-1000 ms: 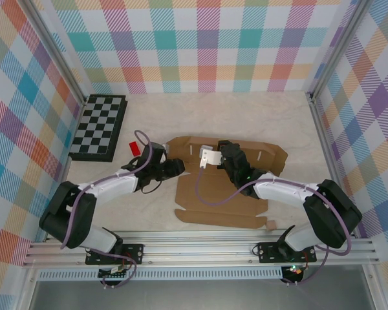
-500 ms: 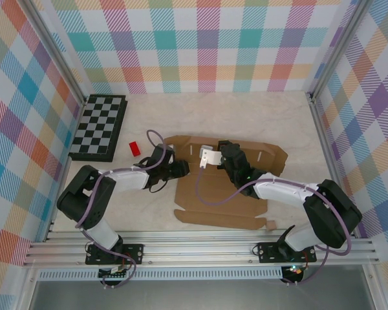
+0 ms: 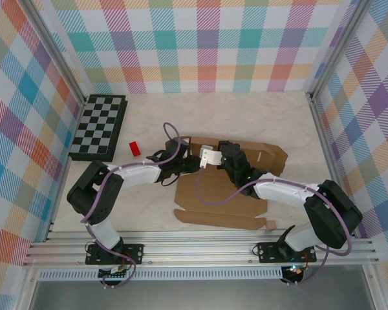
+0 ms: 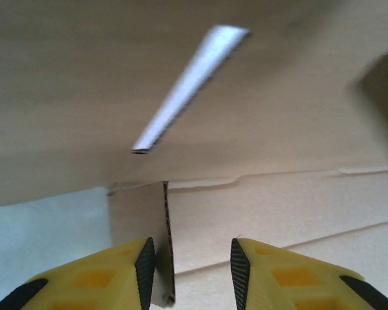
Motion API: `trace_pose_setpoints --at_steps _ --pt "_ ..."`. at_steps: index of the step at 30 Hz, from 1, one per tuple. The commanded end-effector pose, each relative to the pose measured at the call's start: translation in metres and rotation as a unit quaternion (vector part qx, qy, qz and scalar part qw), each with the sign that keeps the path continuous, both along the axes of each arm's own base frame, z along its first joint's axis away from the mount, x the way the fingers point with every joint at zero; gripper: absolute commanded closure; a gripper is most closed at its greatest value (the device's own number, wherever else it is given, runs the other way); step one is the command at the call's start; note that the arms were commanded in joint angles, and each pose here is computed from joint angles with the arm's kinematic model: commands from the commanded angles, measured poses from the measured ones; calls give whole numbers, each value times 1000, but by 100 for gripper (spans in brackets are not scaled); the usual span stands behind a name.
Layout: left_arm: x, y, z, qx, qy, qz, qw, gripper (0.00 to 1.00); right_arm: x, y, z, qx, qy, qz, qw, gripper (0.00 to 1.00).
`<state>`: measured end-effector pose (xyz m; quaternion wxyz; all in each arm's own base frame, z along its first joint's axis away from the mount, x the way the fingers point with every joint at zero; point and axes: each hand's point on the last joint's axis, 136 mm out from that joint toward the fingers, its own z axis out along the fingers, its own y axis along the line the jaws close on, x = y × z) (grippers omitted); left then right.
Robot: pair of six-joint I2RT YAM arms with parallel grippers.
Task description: Fold the paper box
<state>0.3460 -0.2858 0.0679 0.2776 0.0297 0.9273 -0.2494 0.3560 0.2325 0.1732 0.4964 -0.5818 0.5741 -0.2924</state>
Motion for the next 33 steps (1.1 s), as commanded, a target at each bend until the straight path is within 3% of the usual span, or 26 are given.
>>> trace_pose_setpoints --at_steps 1,7,13,25,30,33 --pt "-9 -4 -16 39 15 -18 999 60 -10 1 -19 -6 45 8 999 100" --pt "-15 -7 -40 36 47 -14 998 60 -11 1 -22 -7 51 8 999 100" --pt "-15 -14 -34 15 47 -8 999 60 -12 1 -27 -10 56 8 998 100" --pt "-32 25 33 57 -21 -55 997 52 -10 -1 -34 -15 60 7 998 100" --pt "-39 51 88 48 -103 -81 990 51 -10 -2 -37 -19 62 8 998 100" --pt "-26 85 121 32 -165 -31 985 52 -11 -2 -37 -19 62 9 998 100"
